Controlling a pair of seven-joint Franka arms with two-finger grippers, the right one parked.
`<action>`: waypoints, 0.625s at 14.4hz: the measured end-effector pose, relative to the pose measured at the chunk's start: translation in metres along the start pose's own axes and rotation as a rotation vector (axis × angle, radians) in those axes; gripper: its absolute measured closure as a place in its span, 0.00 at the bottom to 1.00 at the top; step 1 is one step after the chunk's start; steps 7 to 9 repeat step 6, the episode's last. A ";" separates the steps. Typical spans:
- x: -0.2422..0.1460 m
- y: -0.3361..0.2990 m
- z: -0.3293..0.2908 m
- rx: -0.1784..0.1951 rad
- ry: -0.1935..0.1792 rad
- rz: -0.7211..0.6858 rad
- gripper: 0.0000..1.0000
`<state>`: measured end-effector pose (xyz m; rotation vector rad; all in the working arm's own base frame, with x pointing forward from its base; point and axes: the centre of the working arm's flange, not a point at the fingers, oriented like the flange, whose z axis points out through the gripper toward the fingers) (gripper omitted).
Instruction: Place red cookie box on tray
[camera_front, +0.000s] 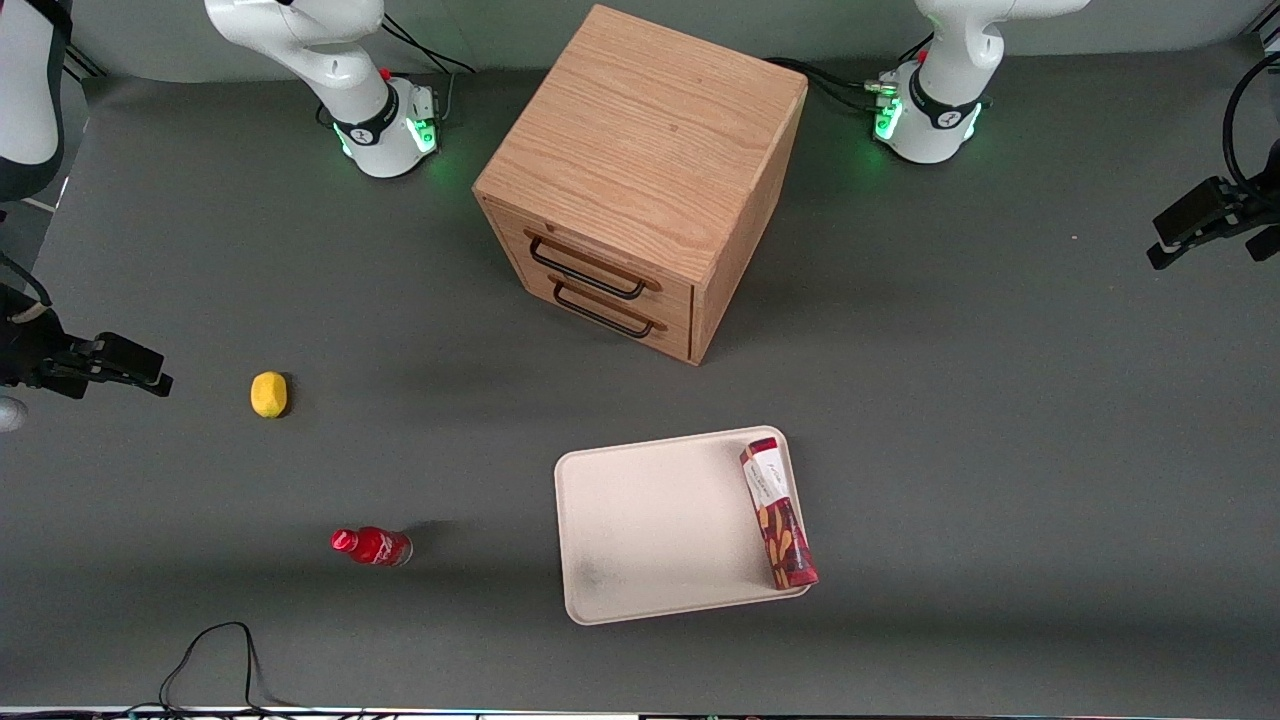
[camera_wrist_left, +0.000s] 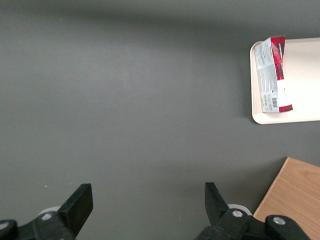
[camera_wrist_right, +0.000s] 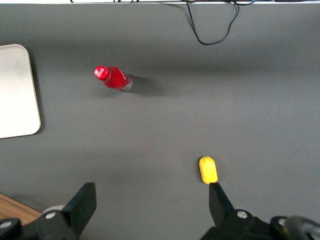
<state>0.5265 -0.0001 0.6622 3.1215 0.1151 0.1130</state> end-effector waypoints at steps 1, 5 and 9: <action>-0.001 0.003 0.000 0.000 -0.005 0.006 0.00; 0.000 0.009 0.003 0.000 -0.016 0.016 0.00; 0.001 0.007 0.004 0.000 -0.018 0.012 0.00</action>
